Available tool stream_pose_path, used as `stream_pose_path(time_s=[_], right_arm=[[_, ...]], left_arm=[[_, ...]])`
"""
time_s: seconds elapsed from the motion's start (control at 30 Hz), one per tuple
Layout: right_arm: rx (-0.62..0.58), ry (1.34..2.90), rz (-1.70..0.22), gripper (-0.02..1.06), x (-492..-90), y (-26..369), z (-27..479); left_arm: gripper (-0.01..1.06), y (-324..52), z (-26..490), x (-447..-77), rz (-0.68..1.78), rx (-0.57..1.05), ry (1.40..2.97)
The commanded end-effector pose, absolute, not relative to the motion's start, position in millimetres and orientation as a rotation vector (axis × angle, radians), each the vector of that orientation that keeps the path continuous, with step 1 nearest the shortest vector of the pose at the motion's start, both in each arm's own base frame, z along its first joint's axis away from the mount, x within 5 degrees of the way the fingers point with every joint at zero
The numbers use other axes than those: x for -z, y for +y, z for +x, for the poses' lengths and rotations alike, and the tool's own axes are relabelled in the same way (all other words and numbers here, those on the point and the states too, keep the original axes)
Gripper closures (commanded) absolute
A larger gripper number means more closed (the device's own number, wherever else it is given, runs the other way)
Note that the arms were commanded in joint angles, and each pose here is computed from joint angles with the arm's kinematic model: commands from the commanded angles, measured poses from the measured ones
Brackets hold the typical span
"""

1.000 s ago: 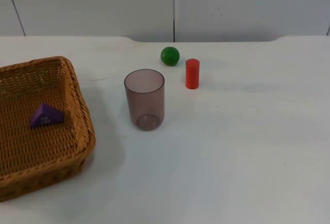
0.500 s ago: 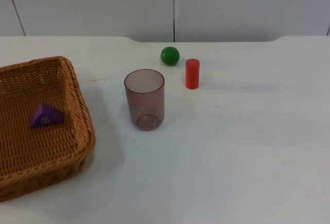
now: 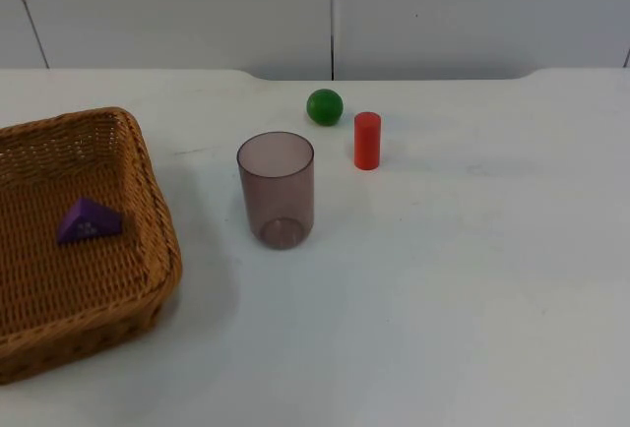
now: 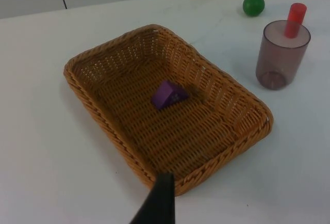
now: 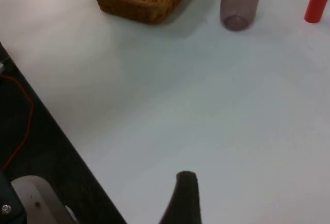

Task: Pick up the basket with the left hand and place the triangular block into the basket with the right hand.

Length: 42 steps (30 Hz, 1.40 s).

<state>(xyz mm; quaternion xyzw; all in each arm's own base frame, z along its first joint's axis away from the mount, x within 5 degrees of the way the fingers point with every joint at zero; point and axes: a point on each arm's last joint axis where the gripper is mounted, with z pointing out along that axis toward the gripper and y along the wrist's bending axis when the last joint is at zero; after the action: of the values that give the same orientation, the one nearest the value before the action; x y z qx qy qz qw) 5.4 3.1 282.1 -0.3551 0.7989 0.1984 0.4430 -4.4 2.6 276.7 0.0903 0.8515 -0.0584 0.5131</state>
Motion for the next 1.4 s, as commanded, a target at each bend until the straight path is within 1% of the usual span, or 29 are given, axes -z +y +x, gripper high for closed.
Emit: stream_pose_path(time_s=[0.0,0.13,0.17,0.2,0.23,0.27,0.3,0.33,0.37,0.8,1.1,1.37], right_arm=[[-0.493,1.983,-0.894,0.37,-280.3,3.9,5.3],[-0.493,1.979,-0.904,0.36,-280.3,4.1,5.1],[-0.493,1.979,-0.904,0.34,-280.3,4.1,5.1],[-0.494,1.978,-0.906,0.24,-280.3,4.2,5.0],[-0.494,1.978,-0.906,0.20,-280.3,4.2,5.0],[-0.494,1.978,-0.906,0.12,-280.3,4.2,5.0],[-0.494,1.978,-0.906,0.12,-280.3,4.2,5.0],[-0.494,1.978,-0.906,0.02,-280.3,4.2,5.0],[-0.494,1.978,-0.906,-0.01,-280.3,4.2,5.0],[-0.493,1.976,-0.905,-0.01,-280.4,3.9,4.9],[-0.525,1.899,-0.871,-0.01,-280.3,-6.4,-3.8],[-0.525,1.898,-0.870,-0.01,-280.3,-6.5,-3.9]], left_arm=[[0.17,3.0,-4.5,-275.3,0.214,0.145,2.052],[0.17,3.0,-4.5,-275.3,0.214,0.144,2.052],[0.14,3.0,-4.5,-275.3,0.214,0.144,2.052],[0.09,3.0,-4.5,-275.3,0.214,0.145,2.053],[0.03,3.0,-4.5,-275.3,0.214,0.145,2.053],[0.00,2.8,-4.6,-275.2,0.215,0.147,2.054],[0.00,2.8,-4.6,-275.2,0.215,0.147,2.054],[0.00,2.7,-4.6,-275.2,0.215,0.149,2.054],[0.00,2.8,-4.6,-275.2,0.218,0.146,2.054],[0.00,2.7,-4.4,-274.7,0.218,0.146,2.056],[0.00,2.7,-4.4,-274.7,0.218,0.146,2.056],[0.00,2.7,-4.4,-274.7,0.218,0.146,2.056]])
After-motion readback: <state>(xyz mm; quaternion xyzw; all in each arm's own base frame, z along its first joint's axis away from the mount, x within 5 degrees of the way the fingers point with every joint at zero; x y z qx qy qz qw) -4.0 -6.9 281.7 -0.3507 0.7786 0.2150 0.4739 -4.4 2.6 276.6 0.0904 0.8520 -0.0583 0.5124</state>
